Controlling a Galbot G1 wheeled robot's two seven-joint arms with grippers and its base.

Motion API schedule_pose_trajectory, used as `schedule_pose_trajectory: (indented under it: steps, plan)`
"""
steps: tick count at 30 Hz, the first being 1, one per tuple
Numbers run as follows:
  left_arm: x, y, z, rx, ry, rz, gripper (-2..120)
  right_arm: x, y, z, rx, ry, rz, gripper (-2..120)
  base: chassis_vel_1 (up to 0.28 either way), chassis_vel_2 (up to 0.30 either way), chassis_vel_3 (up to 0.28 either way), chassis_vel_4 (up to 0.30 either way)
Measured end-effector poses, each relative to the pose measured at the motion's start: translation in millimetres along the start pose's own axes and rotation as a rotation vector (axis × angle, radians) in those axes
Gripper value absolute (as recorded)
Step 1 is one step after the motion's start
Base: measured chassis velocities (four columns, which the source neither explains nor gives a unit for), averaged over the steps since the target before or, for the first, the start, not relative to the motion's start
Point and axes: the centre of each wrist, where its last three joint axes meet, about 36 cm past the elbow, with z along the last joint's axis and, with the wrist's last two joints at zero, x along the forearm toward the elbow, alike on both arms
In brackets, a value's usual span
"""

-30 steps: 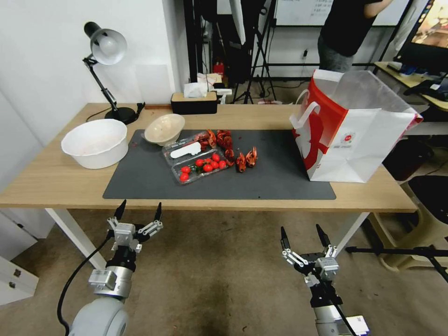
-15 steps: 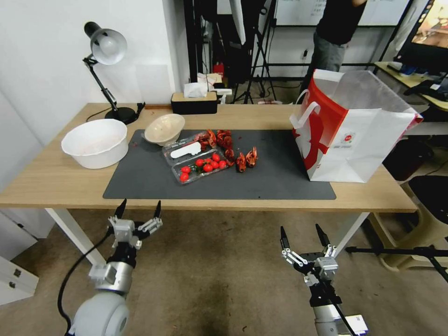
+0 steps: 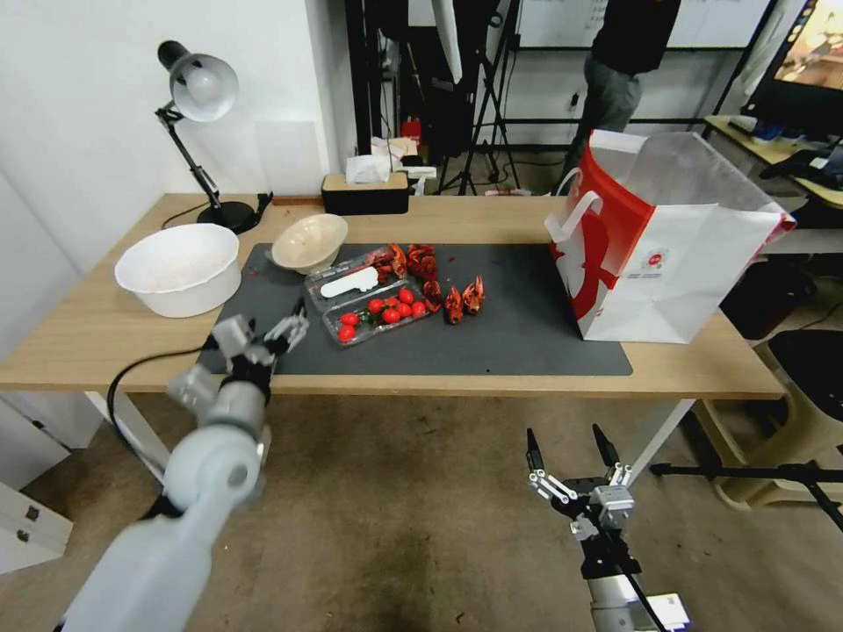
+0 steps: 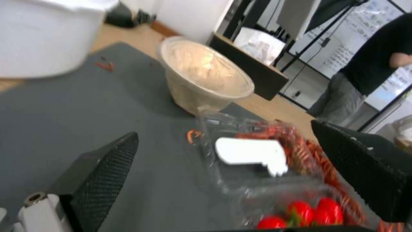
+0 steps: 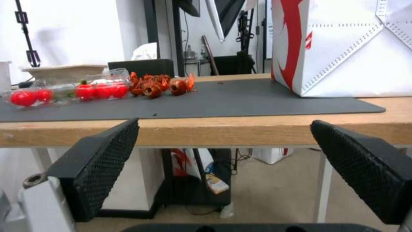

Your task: Pick up the trash from the table and place it into the takeout bag.

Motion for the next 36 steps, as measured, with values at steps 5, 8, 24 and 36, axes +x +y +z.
schedule_pose_trajectory:
  steps: [5,8,24,36]
  plan:
    - [-43.8,-12.0,-28.4,0.074,0.034,-0.027,100,1.0,-1.2,2.1,0.004,0.006,0.006,100,0.000,0.000,0.000,0.000]
    - [-64.9,-17.4,-44.4,0.113,0.061,-0.029,100,1.4,-1.5,3.6,0.004,0.009,0.011,100,0.000,0.000,0.000,0.000]
    - [-103.0,-19.4,-60.5,0.148,0.158,-0.093,100,1.5,0.2,6.1,0.002,0.013,0.018,100,0.000,0.000,0.000,0.000]
    - [-141.8,-20.2,-71.7,0.147,0.217,-0.133,78,4.1,0.7,7.6,0.001,0.019,0.022,100,0.000,0.000,0.000,0.000]
